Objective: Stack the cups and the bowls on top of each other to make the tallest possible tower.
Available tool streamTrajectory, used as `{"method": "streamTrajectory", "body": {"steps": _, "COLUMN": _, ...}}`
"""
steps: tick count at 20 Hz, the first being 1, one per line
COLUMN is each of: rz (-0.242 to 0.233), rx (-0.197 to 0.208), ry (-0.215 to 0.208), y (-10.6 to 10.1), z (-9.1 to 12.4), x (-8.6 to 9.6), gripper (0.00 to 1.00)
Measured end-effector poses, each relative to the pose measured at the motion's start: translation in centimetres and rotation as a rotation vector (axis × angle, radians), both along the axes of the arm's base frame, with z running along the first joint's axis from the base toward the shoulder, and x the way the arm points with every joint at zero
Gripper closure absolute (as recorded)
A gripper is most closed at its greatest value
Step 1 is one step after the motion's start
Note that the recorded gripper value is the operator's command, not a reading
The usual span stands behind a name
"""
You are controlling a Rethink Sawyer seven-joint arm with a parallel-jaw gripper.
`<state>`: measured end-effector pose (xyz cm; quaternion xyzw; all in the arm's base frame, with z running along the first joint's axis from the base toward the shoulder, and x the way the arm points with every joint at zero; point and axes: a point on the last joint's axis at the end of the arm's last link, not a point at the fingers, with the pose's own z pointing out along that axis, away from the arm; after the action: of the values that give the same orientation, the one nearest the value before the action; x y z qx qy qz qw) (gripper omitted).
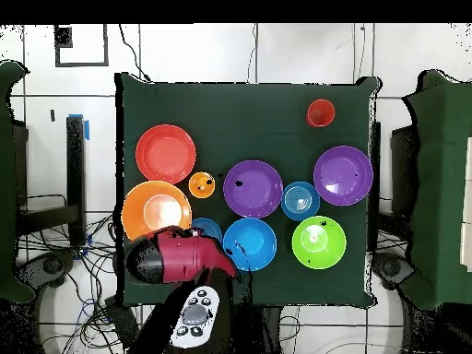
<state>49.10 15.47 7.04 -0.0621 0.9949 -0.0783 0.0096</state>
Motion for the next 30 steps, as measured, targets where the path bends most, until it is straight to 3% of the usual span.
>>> {"method": "streamTrajectory", "body": {"steps": 6, "rz": -0.017, "rx": -0.005, "ry": -0.023, "y": 0.99, "z": 0.37, "x": 0.38, "gripper": 0.0}}
{"method": "streamTrajectory", "body": {"steps": 14, "rz": -0.07, "rx": -0.012, "ry": -0.041, "y": 0.59, "z": 0.34, "x": 1.02, "gripper": 0.0}}
{"method": "streamTrajectory", "body": {"steps": 30, "rz": -0.077, "rx": -0.014, "ry": -0.033, "y": 0.46, "z": -0.17, "x": 0.86, "gripper": 0.0}}
